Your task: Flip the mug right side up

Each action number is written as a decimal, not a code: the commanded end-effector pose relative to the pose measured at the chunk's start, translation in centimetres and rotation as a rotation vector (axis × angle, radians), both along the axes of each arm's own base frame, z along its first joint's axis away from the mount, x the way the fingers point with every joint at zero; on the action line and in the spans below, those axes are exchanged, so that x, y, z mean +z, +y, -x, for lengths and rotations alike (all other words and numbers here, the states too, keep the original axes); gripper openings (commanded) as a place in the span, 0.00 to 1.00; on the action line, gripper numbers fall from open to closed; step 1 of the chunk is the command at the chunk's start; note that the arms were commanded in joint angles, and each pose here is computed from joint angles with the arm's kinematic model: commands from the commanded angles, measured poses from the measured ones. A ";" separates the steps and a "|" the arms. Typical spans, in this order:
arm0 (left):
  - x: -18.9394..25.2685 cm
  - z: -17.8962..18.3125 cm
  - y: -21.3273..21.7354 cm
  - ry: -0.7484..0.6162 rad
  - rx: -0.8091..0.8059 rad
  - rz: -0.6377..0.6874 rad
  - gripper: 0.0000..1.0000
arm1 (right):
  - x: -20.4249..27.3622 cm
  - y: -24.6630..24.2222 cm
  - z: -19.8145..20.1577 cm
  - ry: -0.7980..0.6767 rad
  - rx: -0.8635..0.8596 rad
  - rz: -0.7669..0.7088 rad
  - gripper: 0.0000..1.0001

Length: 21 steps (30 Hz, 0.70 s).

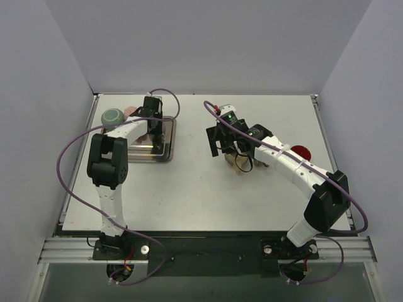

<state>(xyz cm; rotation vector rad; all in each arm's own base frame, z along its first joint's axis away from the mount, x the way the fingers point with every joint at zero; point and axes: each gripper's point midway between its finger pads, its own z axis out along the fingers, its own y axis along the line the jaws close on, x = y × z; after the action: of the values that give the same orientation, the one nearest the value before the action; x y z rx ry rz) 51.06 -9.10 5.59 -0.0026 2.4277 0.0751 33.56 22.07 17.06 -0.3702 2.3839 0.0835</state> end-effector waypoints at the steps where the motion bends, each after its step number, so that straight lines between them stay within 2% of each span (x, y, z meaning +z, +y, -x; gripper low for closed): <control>1: 2.4 -1.9 1.1 -0.084 0.022 -0.053 0.38 | 2.2 -0.3 1.2 -0.057 0.040 0.031 0.85; 3: 3.0 -1.5 0.9 -0.092 0.002 -0.047 0.19 | 2.5 -0.2 1.4 -0.061 0.044 0.017 0.85; 4: 3.9 -1.2 1.0 -0.102 -0.006 -0.048 0.01 | 2.8 -0.2 1.5 -0.065 0.044 0.011 0.85; 10: 9.8 2.3 -1.0 -0.141 -0.133 0.083 0.00 | 6.0 -0.2 2.7 -0.136 0.054 -0.055 0.85; 13: 16.1 5.5 -4.6 -0.197 -0.317 0.308 0.00 | 7.9 1.0 3.6 -0.183 0.083 -0.175 0.86; 14: 17.6 6.6 -5.2 -0.195 -0.356 0.345 0.00 | 10.2 2.4 4.0 -0.240 0.124 -0.280 0.86; 15: 19.2 8.9 -7.2 -0.174 -0.445 0.421 0.00 | 10.0 2.7 4.5 -0.243 0.125 -0.330 0.87; 18: 24.3 14.0 -11.8 -0.143 -0.645 0.680 0.00 | 15.0 5.4 6.1 -0.391 0.214 -0.651 0.90; 21: 28.5 17.9 -13.8 -0.136 -0.753 0.827 0.00 | 19.5 5.9 7.5 -0.487 0.222 -0.899 0.92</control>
<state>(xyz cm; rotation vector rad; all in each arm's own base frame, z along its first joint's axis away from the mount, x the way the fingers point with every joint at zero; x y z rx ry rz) 39.94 -17.24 24.03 0.2861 2.2388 -0.7101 27.40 25.15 27.92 -0.3082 1.9511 0.6157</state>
